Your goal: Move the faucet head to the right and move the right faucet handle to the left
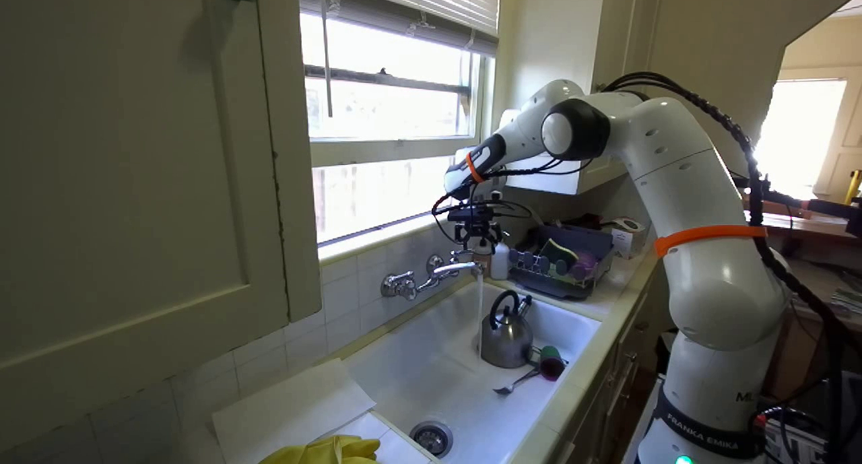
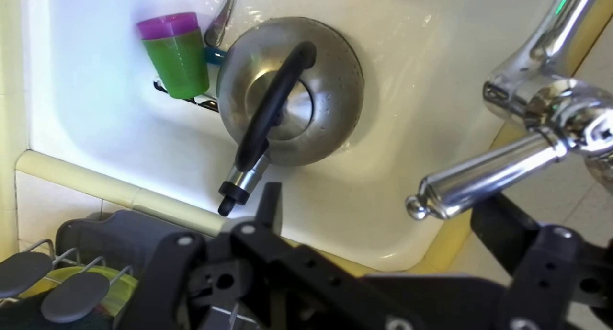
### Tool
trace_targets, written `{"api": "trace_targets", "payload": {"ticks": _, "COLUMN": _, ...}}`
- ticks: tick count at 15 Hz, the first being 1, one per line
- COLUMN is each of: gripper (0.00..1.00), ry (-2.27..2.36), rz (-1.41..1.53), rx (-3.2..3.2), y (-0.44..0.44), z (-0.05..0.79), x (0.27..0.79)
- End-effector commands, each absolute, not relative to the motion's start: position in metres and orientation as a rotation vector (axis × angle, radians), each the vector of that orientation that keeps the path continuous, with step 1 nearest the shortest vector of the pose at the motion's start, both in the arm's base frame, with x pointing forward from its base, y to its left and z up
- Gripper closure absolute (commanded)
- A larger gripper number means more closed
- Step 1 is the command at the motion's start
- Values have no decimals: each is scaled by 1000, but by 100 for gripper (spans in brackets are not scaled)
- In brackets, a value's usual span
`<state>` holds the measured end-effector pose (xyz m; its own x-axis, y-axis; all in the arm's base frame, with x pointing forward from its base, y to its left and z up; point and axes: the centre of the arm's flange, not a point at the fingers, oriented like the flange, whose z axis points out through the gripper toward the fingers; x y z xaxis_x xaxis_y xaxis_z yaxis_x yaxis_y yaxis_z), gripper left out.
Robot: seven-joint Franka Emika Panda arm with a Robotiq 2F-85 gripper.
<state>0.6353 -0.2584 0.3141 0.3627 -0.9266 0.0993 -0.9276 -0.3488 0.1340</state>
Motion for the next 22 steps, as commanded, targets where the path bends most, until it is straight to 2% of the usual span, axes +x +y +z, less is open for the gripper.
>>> {"api": "trace_targets", "payload": {"ticks": 1, "gripper": 0, "ry": -1696, "rz": -52, "rx": 2431, "y": -256, "z": 312, "x": 610}}
{"api": "trace_targets", "payload": {"ticks": 14, "gripper": 0, "ry": -1705, "rz": 203, "rx": 2512, "y": -259, "z": 369, "x": 581}}
{"api": "trace_targets", "payload": {"ticks": 22, "gripper": 0, "ry": -1513, "rz": 258, "rx": 2719, "y": -238, "z": 417, "x": 545}}
